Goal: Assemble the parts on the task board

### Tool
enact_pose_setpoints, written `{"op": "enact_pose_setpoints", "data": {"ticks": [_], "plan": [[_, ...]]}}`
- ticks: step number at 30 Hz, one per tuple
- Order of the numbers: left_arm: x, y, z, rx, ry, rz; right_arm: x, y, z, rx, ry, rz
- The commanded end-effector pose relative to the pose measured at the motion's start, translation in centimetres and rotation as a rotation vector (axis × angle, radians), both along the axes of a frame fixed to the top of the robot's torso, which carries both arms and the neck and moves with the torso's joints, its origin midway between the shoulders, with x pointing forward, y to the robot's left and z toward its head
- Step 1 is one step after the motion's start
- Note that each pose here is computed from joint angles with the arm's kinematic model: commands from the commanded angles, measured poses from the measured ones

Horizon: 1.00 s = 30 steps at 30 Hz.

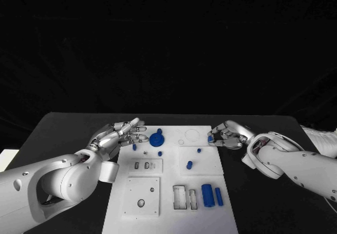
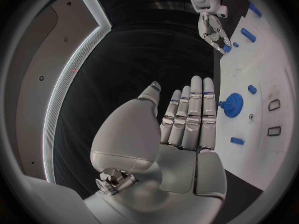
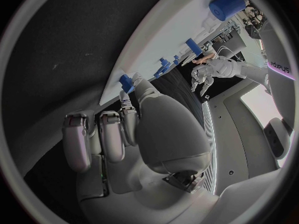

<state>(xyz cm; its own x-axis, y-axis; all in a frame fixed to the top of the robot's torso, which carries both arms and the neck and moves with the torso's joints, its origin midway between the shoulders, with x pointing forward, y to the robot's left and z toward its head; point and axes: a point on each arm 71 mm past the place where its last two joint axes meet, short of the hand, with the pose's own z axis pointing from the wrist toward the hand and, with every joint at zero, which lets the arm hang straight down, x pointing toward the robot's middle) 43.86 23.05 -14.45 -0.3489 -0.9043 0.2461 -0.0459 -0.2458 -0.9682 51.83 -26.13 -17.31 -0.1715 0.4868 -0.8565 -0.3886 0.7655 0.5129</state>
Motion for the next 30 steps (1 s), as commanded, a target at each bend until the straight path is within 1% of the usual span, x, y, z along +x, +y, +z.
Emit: {"op": "enact_pose_setpoints", "data": {"ticks": [1,21,27,30], "plan": [[-0.05,-0.22,0.14,-0.015,-0.01,-0.019,-0.01,0.15,-0.13,-0.014,0.006,0.009],[-0.07,-0.21,0.13,-0.014,-0.008,-0.019,0.16,0.32,-0.2,-0.023,0.005,-0.005],[-0.09,-0.23,0.14,-0.015,-0.008,-0.02,0.18,0.48,-0.06,-0.029,-0.02,-0.012],[-0.09,-0.24,0.14,-0.015,-0.009,-0.02,0.03,0.81,0.29,-0.012,-0.056,-0.012]]}}
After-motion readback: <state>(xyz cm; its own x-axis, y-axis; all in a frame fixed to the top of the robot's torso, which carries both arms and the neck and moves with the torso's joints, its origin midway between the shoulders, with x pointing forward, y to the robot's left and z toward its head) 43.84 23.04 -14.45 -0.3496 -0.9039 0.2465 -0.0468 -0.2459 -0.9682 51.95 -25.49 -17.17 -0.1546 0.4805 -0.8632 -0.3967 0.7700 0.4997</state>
